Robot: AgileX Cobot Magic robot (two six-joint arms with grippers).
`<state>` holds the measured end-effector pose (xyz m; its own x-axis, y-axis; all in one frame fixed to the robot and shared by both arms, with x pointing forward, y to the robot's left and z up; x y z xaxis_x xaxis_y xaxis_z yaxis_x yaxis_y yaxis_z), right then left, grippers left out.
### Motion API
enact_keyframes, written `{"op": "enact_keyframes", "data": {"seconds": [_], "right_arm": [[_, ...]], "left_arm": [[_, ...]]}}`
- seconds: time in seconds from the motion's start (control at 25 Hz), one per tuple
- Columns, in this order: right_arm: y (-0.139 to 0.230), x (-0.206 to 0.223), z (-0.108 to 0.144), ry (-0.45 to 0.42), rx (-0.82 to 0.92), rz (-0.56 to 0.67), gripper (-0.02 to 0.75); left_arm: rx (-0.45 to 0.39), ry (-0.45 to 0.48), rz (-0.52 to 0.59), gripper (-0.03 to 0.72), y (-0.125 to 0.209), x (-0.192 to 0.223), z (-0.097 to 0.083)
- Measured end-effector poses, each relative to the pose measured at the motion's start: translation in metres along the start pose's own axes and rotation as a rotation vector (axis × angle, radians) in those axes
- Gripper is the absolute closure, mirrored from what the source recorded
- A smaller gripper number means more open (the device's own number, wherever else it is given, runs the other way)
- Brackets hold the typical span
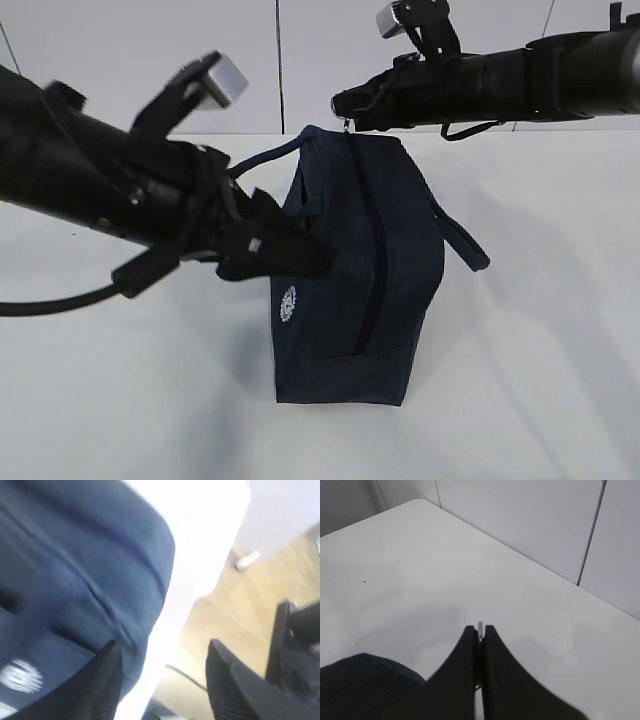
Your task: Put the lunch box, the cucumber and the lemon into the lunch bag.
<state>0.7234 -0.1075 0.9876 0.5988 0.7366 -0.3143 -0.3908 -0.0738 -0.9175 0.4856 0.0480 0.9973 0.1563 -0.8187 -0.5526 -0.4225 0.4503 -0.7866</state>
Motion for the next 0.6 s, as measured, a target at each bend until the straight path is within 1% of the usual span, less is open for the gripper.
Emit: {"op": "enact_keyframes", "data": {"seconds": [0.12, 0.24, 0.28, 0.36, 0.44, 0.52, 0.6], "right_arm": [[0.0, 0.0, 0.0, -0.002, -0.001, 0.001, 0.737], [0.0, 0.0, 0.001, -0.004, 0.002, 0.001, 0.737], [0.0, 0.0, 0.001, -0.005, 0.004, 0.002, 0.737], [0.0, 0.0, 0.001, -0.005, 0.004, 0.002, 0.737], [0.0, 0.0, 0.001, -0.005, 0.007, 0.002, 0.737], [0.0, 0.0, 0.001, -0.005, 0.008, 0.002, 0.737], [0.0, 0.0, 0.001, -0.011, 0.009, 0.001, 0.737]], "left_arm": [[0.014, -0.07, -0.072, 0.319, -0.015, -0.026, 0.006], [0.0, -0.13, -0.127, 0.334, -0.032, -0.049, 0.016], [-0.003, -0.147, -0.13, 0.335, -0.037, -0.053, 0.019], [0.014, -0.193, -0.123, 0.338, -0.052, -0.064, 0.025], [0.033, -0.222, -0.098, 0.339, -0.065, -0.073, 0.027], [0.036, -0.243, -0.061, 0.34, -0.078, -0.08, 0.031], [0.017, -0.258, -0.003, 0.34, -0.084, -0.081, 0.036]]}}
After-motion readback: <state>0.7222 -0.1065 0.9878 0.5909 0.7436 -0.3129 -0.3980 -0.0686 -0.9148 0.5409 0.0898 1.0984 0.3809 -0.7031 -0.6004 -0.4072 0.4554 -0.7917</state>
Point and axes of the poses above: a point on each arm's last joint axis where the gripper is mounted, x pointing out along that axis toward the gripper, z along the wrist's bending axis when the last joint is at zero, y = z × x, the point moved 5 cm from there along x, pointing out along that axis toward the gripper, and after that the axes turned 13 degrees about x, right-handed, at the moved point
